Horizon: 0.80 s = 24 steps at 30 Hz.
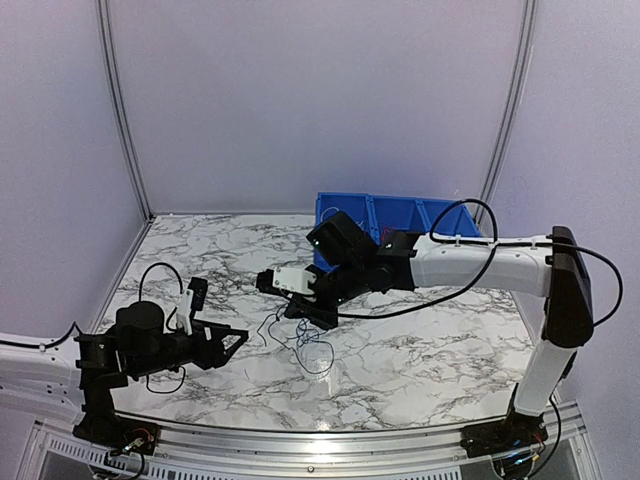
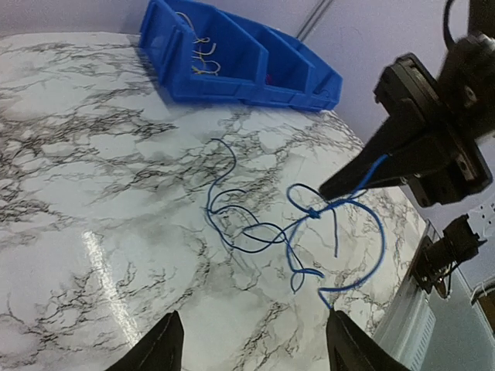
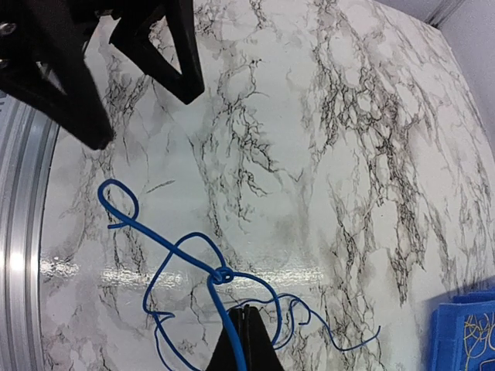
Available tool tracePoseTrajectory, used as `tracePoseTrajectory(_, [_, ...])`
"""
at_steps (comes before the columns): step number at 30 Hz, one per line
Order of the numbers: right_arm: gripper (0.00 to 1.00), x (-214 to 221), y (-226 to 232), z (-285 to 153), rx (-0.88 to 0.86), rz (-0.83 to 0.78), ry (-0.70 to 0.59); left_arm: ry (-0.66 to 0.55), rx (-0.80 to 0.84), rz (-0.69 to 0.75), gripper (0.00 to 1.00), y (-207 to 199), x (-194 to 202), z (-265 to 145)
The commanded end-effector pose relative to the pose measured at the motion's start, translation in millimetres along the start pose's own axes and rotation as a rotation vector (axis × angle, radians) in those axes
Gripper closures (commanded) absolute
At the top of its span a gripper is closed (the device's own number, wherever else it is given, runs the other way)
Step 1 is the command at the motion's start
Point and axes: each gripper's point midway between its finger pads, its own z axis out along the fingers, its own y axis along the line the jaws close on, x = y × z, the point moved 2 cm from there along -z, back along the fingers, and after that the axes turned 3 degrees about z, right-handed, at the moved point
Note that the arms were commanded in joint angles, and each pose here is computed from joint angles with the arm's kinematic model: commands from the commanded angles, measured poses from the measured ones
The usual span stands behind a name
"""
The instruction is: Untangle the cables
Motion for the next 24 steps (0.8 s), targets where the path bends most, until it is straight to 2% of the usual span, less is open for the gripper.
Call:
tracePoseTrajectory(1, [1.0,-14.7,-14.2,-15.0,0.044,0.038,-0.04,-0.084,0.21,0.109,0.34,-54.3,-33.1,1.7])
tracePoseTrajectory(6, [1.0,-16.5,-15.8,-18.6,0.03,0.066,-0.05,-0.074,0.218,0.16,0.34,-69.0,-41.3,18.3])
tracePoseTrajectory(10, [1.0,-17.8,-15.2,-22.0,0.029,0.072,-0.059,-0.06,0.145,0.182,0.34,-65.2,-43.2,39.7])
tracePoseTrajectory(13, [1.0,-19.7,-14.3,-25.6,0.026,0.074,-0.068,-0.065,0.062,0.188,0.38,-55.7,-44.7,53.8])
tracePoseTrajectory(15, [1.0,-20.9,-13.1,-28.8,0.025,0.074,-0.074,-0.07,0.028,0.202,0.47,-52.5,-46.4,59.9])
tracePoseTrajectory(19, [1.0,-16.7,-11.8,-33.6,0.033,0.07,-0.073,-0.072,0.021,0.231,0.73,-54.9,-49.6,65.7])
tracePoseTrajectory(24, [1.0,-7.5,-11.3,-36.1,0.039,0.071,-0.06,-0.086,0.074,0.247,0.92,-66.1,-55.6,62.8])
